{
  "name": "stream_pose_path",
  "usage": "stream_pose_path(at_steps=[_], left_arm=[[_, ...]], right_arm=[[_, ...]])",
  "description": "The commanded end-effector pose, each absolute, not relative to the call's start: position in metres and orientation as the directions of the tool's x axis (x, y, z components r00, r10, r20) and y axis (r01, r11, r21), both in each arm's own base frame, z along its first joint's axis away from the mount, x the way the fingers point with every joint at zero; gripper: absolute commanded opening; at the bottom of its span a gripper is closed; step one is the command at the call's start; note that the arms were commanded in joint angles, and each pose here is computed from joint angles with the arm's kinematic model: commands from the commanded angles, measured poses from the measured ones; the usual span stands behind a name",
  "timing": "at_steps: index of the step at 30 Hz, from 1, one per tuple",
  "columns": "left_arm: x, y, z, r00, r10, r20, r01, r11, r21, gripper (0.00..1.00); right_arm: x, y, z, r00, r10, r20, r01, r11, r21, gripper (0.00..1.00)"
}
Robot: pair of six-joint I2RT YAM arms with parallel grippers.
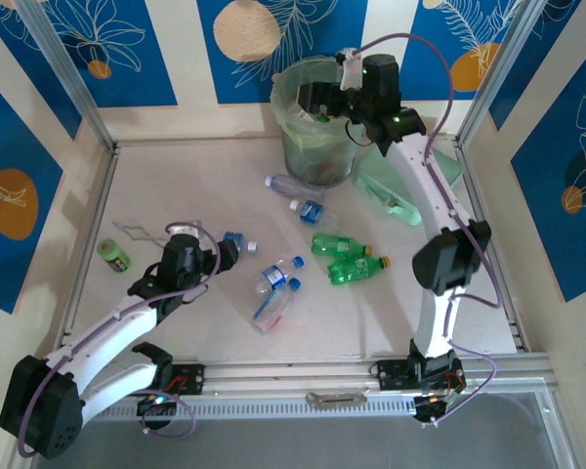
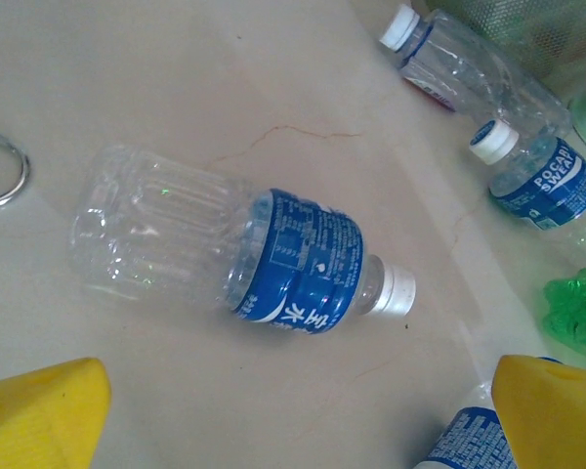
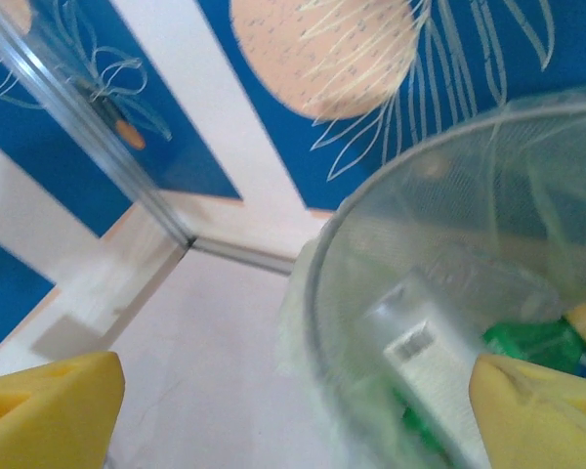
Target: Put the plastic bottles in the bin
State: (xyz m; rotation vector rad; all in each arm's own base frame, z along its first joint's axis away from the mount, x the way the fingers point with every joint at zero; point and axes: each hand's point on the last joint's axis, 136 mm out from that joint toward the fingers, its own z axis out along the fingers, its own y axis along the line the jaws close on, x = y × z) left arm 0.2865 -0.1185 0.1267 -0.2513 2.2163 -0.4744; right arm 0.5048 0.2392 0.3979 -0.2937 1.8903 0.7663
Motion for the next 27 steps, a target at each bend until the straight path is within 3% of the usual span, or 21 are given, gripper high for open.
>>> stream_pose_path(at_steps=[1,6,16,22,27], left_arm=[[0.290,-0.110,0.125,-0.618,-0.398,-0.678,-0.094,0.893,-0.439,1.00],[0.297,-0.112,0.110,-0.626,-0.482,-0.613,-0.187,0.856,-0.482,1.00],[0.322,-0.109,0.085,-0.602,-0.637,-0.481,-0.432,0.767,-0.475,1.00],[0.337,-0.109,0.085,-0.507,-0.755,-0.415,-0.552,0.655,-0.517,1.00],[0.330,-0.100,0.072,-0.417,-0.853,-0.312,-0.732,0.519,-0.440,1.00]], right_arm=[[0.470,0.244,0.413,-0.378,0.149,-0.914,-0.587,0.725,0.361,0.98],[0.426,0.240,0.379,-0.422,0.138,-0.896,-0.583,0.715,0.385,0.99],[0.380,0.216,0.292,-0.571,0.151,-0.807,-0.442,0.772,0.456,0.99],[0.371,0.201,0.279,-0.570,0.190,-0.800,-0.390,0.794,0.466,0.99],[0.368,0.196,0.279,-0.562,0.197,-0.804,-0.383,0.799,0.464,0.99]])
